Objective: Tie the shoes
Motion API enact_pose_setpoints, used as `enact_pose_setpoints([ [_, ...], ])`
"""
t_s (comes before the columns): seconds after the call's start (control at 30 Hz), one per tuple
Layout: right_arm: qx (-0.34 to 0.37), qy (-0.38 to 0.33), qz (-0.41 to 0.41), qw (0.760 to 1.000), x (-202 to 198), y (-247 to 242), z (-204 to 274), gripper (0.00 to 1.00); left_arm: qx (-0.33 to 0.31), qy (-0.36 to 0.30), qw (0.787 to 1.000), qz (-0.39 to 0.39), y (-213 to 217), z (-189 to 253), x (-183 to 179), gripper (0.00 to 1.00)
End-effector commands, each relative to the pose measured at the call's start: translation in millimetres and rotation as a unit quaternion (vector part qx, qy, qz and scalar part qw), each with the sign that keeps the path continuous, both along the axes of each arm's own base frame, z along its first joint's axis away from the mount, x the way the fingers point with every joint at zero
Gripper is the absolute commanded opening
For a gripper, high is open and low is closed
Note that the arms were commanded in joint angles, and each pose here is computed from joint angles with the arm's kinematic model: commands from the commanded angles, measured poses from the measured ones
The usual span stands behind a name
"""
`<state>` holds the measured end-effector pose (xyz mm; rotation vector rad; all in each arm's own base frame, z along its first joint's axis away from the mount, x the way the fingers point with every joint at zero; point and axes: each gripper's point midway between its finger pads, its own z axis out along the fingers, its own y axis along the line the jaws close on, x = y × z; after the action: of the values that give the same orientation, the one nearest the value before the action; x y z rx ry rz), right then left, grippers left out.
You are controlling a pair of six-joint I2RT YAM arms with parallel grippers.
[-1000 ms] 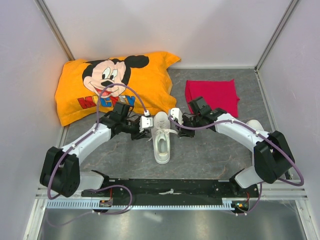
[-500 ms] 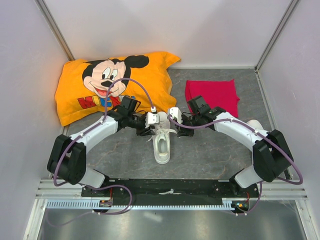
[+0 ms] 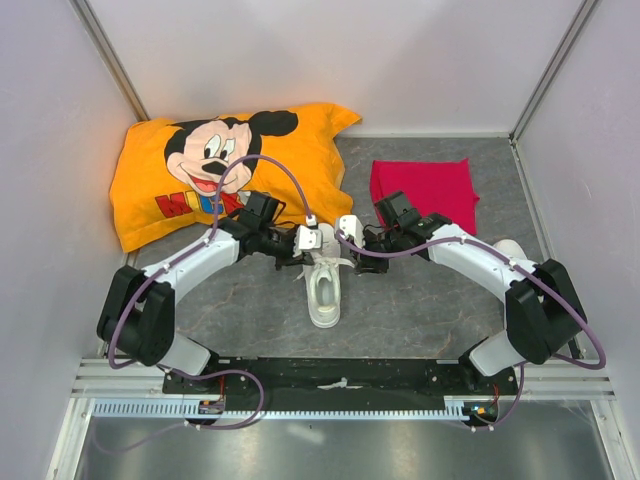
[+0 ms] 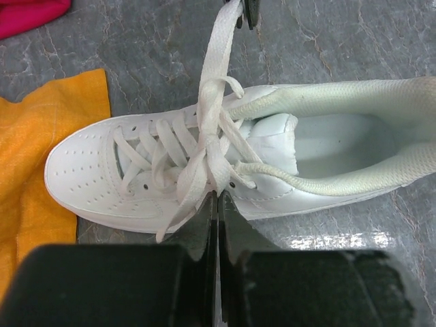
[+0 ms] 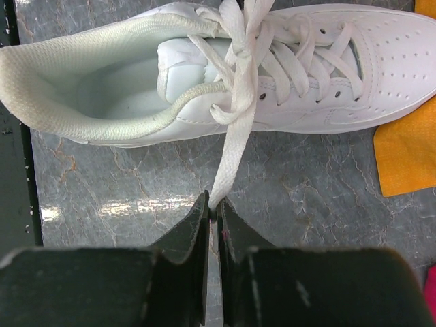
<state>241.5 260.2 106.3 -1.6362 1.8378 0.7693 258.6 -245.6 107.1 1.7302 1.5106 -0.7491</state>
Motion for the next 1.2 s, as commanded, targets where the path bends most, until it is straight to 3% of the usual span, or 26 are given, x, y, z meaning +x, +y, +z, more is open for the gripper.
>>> enact_pose_setpoints([
  [0.0,0.018,-0.014,0.015,1.000,4,10,14,0.15,-0.022,-0.040,0.999,-0.009,5,27,2,0.02],
  [0.23,0.021,-0.001,0.016,1.000,3,13,11,0.21,-0.010,-0.056,0.998,-0.001,23,30,-6,0.02],
  [0.63,0.029,-0.003,0.019,0.999,7,18,14,0.22,-0.003,-0.043,0.999,0.008,26,26,-10,0.04],
  [1.17,0.031,-0.002,0.014,0.999,7,17,14,0.22,-0.019,-0.031,0.999,0.001,10,27,-5,0.20],
])
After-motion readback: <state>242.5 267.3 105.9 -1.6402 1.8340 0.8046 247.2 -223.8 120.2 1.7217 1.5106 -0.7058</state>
